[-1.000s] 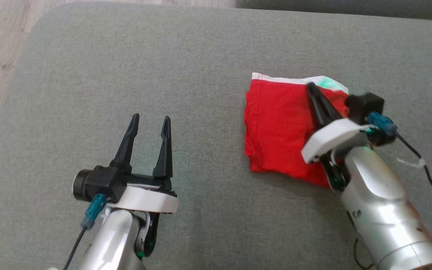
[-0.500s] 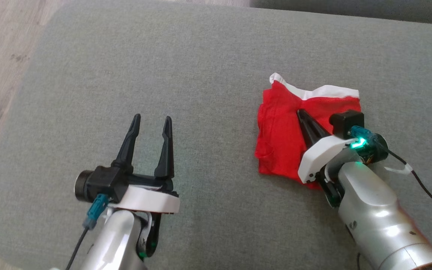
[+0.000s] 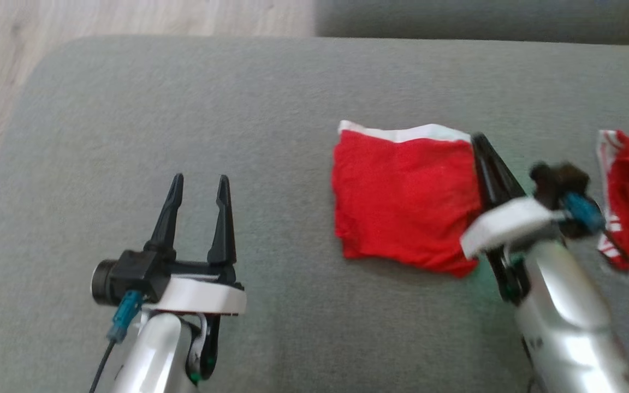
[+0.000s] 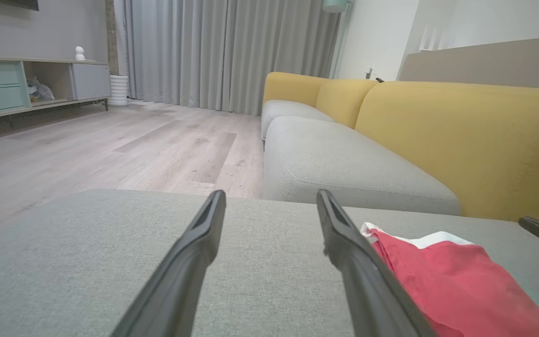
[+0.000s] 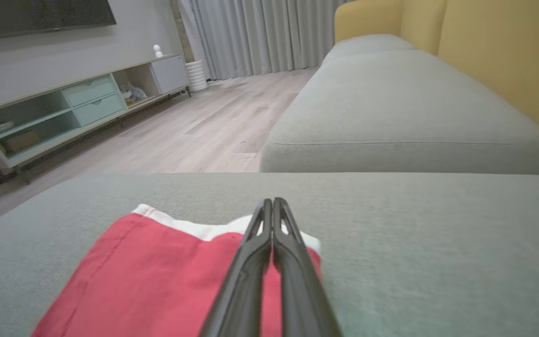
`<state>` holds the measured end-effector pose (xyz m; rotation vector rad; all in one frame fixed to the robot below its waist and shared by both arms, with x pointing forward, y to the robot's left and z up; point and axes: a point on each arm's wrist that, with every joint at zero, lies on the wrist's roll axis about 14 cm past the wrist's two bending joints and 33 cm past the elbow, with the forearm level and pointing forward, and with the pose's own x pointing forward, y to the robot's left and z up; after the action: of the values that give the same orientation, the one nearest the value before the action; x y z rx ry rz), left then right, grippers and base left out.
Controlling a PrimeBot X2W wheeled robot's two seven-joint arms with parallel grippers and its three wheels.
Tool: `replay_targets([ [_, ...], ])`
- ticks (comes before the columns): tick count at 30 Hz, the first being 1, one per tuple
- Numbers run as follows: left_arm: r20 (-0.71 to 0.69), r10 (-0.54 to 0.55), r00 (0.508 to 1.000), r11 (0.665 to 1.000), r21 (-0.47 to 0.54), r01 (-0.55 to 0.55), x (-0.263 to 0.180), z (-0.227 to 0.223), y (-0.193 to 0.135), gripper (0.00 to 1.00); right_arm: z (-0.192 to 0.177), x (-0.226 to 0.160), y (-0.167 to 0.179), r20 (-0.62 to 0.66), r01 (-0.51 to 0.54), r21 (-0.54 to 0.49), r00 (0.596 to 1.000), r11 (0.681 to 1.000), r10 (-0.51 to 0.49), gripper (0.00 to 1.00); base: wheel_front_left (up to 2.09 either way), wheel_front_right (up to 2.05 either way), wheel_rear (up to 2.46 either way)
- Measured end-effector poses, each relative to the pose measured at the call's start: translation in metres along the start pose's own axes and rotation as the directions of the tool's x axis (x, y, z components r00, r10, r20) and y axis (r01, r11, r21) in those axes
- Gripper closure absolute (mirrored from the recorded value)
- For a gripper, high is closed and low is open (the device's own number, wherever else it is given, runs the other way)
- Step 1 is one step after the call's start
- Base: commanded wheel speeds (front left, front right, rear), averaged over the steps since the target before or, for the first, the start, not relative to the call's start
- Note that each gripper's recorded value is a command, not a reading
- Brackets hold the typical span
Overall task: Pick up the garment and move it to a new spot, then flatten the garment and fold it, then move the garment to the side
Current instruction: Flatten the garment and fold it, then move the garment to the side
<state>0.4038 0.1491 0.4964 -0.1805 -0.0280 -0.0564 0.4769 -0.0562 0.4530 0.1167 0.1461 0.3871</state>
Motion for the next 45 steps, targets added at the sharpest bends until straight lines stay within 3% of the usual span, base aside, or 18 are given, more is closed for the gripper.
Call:
replay_targets([
  [5,0.004,-0.029,1.000,1.000,-0.008,0.029,-0.003,0.001,-0.011,0.00,-0.005,-0.046,-0.028,0.021,0.103,-0.003,0.994,0.995,-0.103,1.00,0.00,0.00,0.00],
  [12,0.004,-0.070,0.998,0.997,-0.013,0.070,-0.009,0.001,-0.025,0.00,-0.012,-0.092,-0.039,0.029,0.176,0.006,0.984,0.984,-0.176,1.00,0.00,0.00,0.00],
  [13,0.001,-0.074,0.997,0.997,-0.013,0.074,-0.011,0.000,-0.026,0.00,-0.015,-0.098,-0.039,0.022,0.182,0.008,0.983,0.983,-0.183,0.85,0.00,0.00,0.00],
  [14,-0.002,-0.077,0.997,0.997,-0.014,0.077,-0.012,-0.001,-0.027,0.00,-0.018,-0.104,-0.039,0.017,0.188,0.012,0.982,0.982,-0.189,0.21,0.00,0.00,0.00],
  [15,-0.005,-0.079,0.997,0.997,-0.015,0.079,-0.013,-0.002,-0.028,0.00,-0.020,-0.108,-0.039,0.013,0.194,0.016,0.981,0.981,-0.195,0.00,0.00,0.00,0.00],
  [35,-0.033,-0.055,0.998,0.998,-0.014,0.055,-0.019,-0.011,-0.020,0.00,-0.023,-0.104,-0.032,0.010,0.172,0.025,0.985,0.985,-0.172,0.00,0.00,0.00,0.00],
  [45,-0.053,-0.027,0.998,1.000,-0.008,0.027,-0.016,-0.018,-0.007,0.00,-0.027,-0.054,-0.020,-0.077,0.104,0.034,0.992,0.994,-0.101,0.00,0.00,0.00,0.00],
])
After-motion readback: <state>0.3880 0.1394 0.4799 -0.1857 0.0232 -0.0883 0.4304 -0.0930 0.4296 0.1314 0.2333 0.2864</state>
